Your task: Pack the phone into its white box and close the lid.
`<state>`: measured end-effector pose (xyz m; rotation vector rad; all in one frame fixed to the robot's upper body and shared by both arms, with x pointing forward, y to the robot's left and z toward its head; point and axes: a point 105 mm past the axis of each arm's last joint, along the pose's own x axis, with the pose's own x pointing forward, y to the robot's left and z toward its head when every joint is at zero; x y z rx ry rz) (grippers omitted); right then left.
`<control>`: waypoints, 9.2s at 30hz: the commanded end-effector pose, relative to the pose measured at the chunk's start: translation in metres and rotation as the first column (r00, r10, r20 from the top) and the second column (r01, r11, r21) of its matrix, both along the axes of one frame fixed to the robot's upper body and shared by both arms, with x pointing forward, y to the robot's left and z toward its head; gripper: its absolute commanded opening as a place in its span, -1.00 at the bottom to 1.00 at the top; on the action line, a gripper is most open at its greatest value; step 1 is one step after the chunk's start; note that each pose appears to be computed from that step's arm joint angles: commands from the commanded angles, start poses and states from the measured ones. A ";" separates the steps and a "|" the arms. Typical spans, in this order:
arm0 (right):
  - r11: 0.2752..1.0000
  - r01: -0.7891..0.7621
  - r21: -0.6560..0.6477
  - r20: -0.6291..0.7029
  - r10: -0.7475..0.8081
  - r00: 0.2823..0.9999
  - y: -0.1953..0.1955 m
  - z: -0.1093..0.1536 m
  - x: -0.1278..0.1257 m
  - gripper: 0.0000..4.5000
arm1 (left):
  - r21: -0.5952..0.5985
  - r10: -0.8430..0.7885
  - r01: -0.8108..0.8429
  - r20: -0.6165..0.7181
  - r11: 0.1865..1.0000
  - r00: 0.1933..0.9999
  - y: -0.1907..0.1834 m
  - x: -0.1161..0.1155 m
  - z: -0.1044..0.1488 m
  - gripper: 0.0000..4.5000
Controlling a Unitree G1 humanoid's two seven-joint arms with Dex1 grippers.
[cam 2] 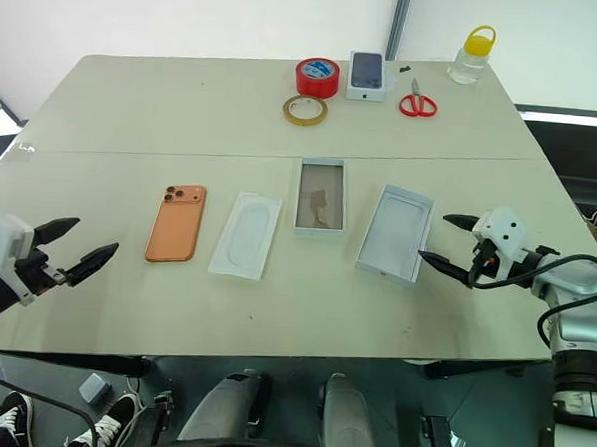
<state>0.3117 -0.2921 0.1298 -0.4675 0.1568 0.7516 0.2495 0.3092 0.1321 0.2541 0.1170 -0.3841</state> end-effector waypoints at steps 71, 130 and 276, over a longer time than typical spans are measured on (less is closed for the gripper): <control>0.926 -0.374 -0.043 0.210 0.375 0.903 0.140 0.060 0.021 1.00 | -0.655 -0.284 -0.113 -0.468 0.747 0.837 -0.179 0.072 -0.028 0.98; 0.837 -0.527 -0.143 -0.153 0.508 0.848 0.211 -0.026 0.044 -0.98 | -0.702 -0.053 -0.185 -0.303 0.687 0.952 -0.148 0.093 0.014 -1.00; 0.837 -0.509 -0.201 -0.068 0.507 0.859 0.404 -0.018 0.037 -0.99 | -0.609 -0.132 -0.316 -0.576 0.728 0.806 -0.045 0.060 -0.037 0.54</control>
